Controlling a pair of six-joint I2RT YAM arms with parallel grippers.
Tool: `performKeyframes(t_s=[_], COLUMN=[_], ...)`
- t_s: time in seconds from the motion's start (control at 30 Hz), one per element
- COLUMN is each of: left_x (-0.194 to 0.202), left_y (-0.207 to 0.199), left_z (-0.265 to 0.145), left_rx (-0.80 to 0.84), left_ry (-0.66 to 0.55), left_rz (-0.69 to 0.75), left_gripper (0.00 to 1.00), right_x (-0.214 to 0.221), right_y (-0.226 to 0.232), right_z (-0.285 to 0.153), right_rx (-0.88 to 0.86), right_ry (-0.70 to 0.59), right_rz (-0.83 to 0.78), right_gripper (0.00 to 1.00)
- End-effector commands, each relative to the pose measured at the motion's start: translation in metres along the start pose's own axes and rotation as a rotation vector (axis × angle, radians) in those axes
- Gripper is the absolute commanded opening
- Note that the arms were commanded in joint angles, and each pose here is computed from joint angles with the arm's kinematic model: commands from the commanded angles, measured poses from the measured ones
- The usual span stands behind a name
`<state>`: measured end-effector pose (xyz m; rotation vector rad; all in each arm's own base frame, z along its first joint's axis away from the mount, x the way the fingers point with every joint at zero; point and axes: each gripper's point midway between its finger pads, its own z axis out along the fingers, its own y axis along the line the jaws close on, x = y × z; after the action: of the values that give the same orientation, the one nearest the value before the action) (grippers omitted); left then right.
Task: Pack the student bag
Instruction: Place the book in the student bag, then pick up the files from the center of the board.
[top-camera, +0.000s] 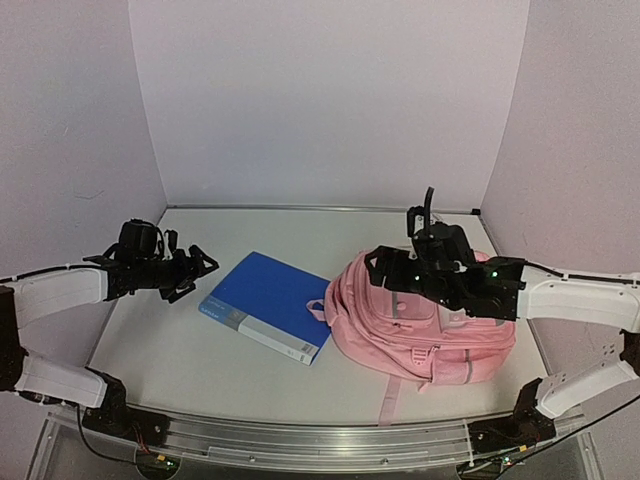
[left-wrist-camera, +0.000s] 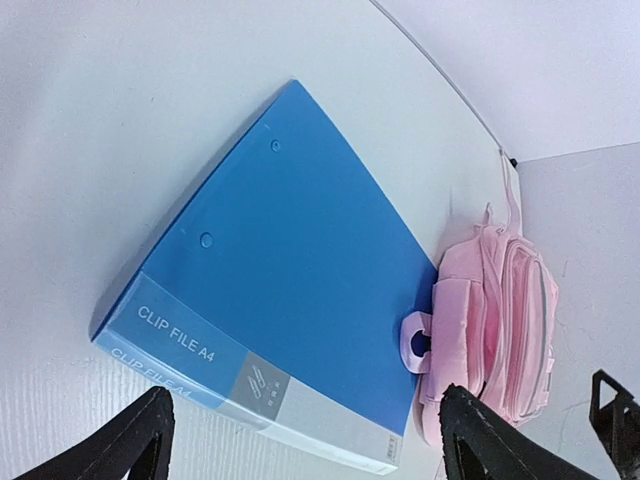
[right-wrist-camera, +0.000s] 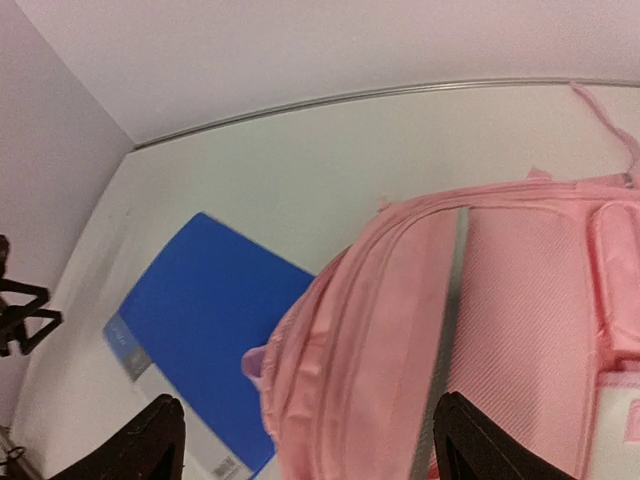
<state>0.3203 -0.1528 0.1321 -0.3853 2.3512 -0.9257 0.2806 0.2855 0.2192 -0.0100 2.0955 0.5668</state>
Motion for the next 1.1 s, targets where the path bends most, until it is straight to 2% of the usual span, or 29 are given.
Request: performKeyframes(t_s=[0.0,0.07,0.13,0.23,0.33,0.57,0.83,0.93,1.07], left_x=[-0.010,-0.015,-0.019,-0.022,-0.024,-0.023,-0.021,-0.018,-0.015], left_y=[0.008,0.012,0.016,0.022,0.022,0.023,0.024,0.026,0.025], left_z=[0.002,0.004,0.007,0.013,0.017,0.023,0.032,0.036,0.039], left_rx=[0.009,0.000,-0.019,-0.051,-0.040,-0.030,-0.020,-0.016,0.000], left_ry=[0.028,0.027,0.033,0.040,0.039,0.054,0.093,0.109,0.120], left_rz=[0.008,0.010,0.015,0.024,0.020,0.015,0.016,0.010,0.001], left_gripper=[0.92,0.92,0.92,0.92,0.92,0.92,0.93,0.93,0.92], right_x=[0.037,0.060,0.074,0.102,0.126,0.166,0.193,0.201,0.208], right_y=[0.037,0.048,0.058,0.071,0.079,0.079,0.078,0.078,0.069], right_z=[-0.019,-0.019,-0.019,-0.015,-0.003,0.027,0.053,0.062,0.070], right_rx=[-0.217,-0.318,-0.407,-0.489,-0.502,-0.457,-0.396,-0.375,-0.330], right_ry=[0.137,0.206,0.242,0.325,0.392,0.451,0.472,0.480,0.465], right_rz=[0.305,0.424,0.555,0.677,0.711,0.749,0.755,0.761,0.782], right_gripper=[0.86,0.80,0.69,0.64,0.62,0.43,0.39,0.32,0.31])
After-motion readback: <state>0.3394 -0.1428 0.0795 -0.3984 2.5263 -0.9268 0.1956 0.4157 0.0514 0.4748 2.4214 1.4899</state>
